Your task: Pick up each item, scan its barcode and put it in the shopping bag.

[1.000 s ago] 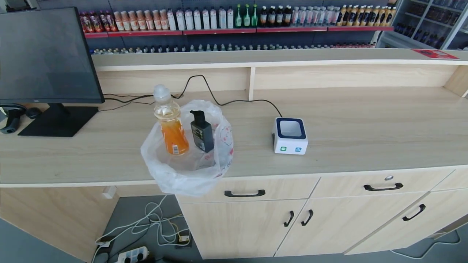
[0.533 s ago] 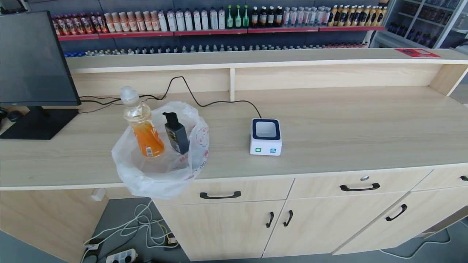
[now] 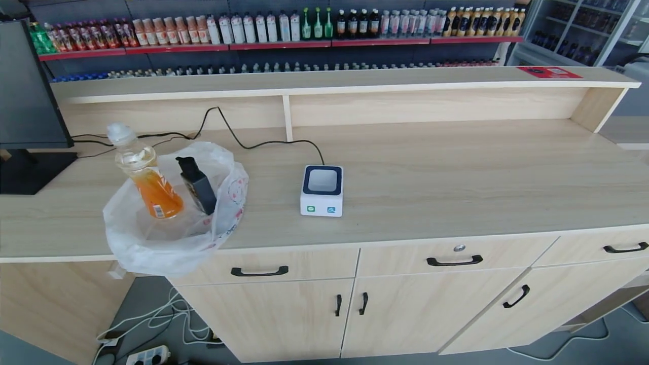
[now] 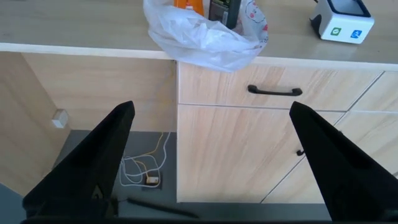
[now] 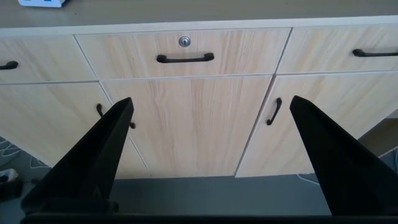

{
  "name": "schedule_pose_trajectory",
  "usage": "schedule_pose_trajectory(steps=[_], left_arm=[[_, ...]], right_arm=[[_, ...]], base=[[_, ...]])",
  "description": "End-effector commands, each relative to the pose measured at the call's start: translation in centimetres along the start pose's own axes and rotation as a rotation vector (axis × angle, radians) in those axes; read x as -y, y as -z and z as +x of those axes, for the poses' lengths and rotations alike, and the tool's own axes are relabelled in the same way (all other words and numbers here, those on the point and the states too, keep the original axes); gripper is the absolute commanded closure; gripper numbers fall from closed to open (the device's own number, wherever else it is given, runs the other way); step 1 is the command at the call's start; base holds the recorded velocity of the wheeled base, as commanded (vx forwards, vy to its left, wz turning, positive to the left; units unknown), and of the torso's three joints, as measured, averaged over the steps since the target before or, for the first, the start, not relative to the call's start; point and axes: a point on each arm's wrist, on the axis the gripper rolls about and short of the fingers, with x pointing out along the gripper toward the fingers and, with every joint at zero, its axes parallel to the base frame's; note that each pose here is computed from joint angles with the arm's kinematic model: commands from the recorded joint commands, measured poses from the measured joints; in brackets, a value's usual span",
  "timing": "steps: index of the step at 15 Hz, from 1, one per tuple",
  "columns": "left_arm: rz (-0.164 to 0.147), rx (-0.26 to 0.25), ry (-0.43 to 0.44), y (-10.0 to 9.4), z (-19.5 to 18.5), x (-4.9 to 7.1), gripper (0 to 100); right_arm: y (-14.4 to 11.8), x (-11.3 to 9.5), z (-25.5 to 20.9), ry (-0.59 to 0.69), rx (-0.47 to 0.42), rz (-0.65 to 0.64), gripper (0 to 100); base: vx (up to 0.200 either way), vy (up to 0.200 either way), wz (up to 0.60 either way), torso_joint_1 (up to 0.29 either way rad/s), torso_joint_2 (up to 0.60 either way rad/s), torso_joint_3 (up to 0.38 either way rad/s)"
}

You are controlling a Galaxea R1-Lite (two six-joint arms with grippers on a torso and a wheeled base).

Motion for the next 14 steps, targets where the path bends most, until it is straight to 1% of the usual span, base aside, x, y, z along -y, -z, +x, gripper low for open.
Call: schedule_pose_trajectory(steps=[1, 4, 8, 14], left_arm=[[0.0, 0.001, 0.0, -0.01, 0.0, 0.0, 0], [0.0, 0.001, 0.0, -0.01, 0.0, 0.0, 0], [-0.002, 0.001, 0.0, -0.01, 0.0, 0.0, 0], [-0.002, 0.001, 0.0, -0.01, 0.0, 0.0, 0]], right_arm=[[0.0, 0.0, 0.01, 0.0, -0.002, -0.001, 0], [0.0, 0.0, 0.01, 0.0, -0.002, 0.001, 0], [0.0, 0.0, 0.01, 0.0, -0.002, 0.001, 0], [0.0, 0.0, 0.01, 0.0, -0.002, 0.001, 0]], base=[[0.0, -0.2, 0.0, -0.002, 0.01, 0.002], [0.0, -0.2, 0.0, 0.005, 0.01, 0.004], [0.0, 0.0, 0.0, 0.0, 0.0, 0.0], [-0.2, 0.0, 0.0, 0.006, 0.01, 0.002]])
